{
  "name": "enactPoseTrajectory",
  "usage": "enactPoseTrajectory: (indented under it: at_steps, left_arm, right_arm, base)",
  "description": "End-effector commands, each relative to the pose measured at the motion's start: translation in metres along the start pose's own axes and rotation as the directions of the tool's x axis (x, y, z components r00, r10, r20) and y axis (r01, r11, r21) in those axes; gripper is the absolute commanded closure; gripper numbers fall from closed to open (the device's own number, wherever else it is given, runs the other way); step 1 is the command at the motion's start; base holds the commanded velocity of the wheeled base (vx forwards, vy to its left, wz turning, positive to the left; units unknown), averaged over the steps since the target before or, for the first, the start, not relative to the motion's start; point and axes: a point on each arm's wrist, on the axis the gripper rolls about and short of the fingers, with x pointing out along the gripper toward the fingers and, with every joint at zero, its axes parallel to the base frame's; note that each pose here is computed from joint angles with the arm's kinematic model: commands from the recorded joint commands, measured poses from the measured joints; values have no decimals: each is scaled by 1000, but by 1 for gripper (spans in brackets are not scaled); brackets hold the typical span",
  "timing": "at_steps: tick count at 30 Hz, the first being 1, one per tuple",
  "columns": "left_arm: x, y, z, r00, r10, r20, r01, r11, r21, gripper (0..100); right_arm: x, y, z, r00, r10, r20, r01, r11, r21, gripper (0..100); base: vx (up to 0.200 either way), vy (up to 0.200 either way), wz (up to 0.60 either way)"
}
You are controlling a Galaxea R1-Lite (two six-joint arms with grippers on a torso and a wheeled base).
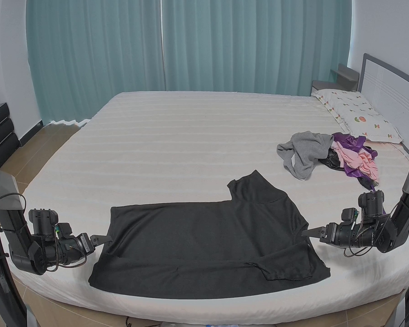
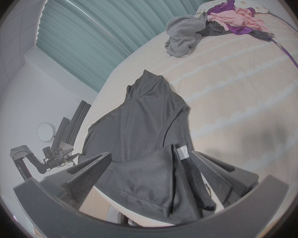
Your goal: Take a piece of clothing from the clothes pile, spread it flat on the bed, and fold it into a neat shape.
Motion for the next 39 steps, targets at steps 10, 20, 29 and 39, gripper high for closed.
enactPoseTrajectory:
  at_steps: [10, 20, 29, 39]
  left_arm:
    - [16, -12, 35, 993, -19, 120, 28, 997, -77, 0]
    - [49, -32, 61, 984, -71, 163, 73, 997, -8, 0]
    - [76, -35, 68, 977, -83, 194, 84, 996, 4, 0]
    - [92, -22, 69, 982, -54, 180, 61, 997, -36, 0]
  right_arm:
    - [0, 1, 0, 1000, 3, -1, -3, 1000, -4, 0]
    - [1, 3, -1, 1000, 7, -6, -8, 1000, -7, 0]
    - [2, 3, -2, 1000, 6, -9, -6, 1000, -6, 0]
    - [3, 2, -3, 1000, 2, -13, -2, 1000, -6, 0]
  base:
    - [0, 0, 0]
    - [0, 0, 0]
    - [0, 0, 0]
    - [0, 0, 0]
